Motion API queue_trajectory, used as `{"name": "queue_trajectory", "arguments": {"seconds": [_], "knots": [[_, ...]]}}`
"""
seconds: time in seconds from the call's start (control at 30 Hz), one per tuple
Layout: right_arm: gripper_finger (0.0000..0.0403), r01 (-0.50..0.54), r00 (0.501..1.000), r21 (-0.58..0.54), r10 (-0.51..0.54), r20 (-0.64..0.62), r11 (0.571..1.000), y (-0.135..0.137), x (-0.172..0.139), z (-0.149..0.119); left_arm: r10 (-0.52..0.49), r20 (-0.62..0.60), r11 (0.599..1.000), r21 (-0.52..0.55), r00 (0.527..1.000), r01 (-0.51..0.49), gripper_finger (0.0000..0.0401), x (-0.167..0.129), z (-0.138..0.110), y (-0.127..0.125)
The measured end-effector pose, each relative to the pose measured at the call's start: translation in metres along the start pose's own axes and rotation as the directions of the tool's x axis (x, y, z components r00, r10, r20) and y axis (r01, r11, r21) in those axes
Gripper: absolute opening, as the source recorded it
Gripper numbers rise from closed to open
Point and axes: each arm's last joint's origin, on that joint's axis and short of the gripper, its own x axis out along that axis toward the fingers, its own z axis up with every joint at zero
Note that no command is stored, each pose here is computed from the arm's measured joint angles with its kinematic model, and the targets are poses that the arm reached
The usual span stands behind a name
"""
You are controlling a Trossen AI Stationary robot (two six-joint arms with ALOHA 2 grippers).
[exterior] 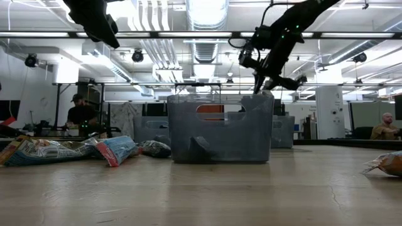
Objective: Pick and place Granola Bars by type
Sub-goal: Put the yellow granola bar into the right black bin
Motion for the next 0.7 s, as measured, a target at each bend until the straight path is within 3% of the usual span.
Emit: {"name": "queue_trajectory", "arguments": {"seconds": [0.7], "knots": [[0.0052, 0.075, 0.994, 0.011, -0.073, -0.081, 0.997, -0.007, 0.037, 0.0, 0.0, 0.0, 1.0, -0.007, 1.0, 0.0, 0.0, 0.0, 0.0, 0.0]]}}
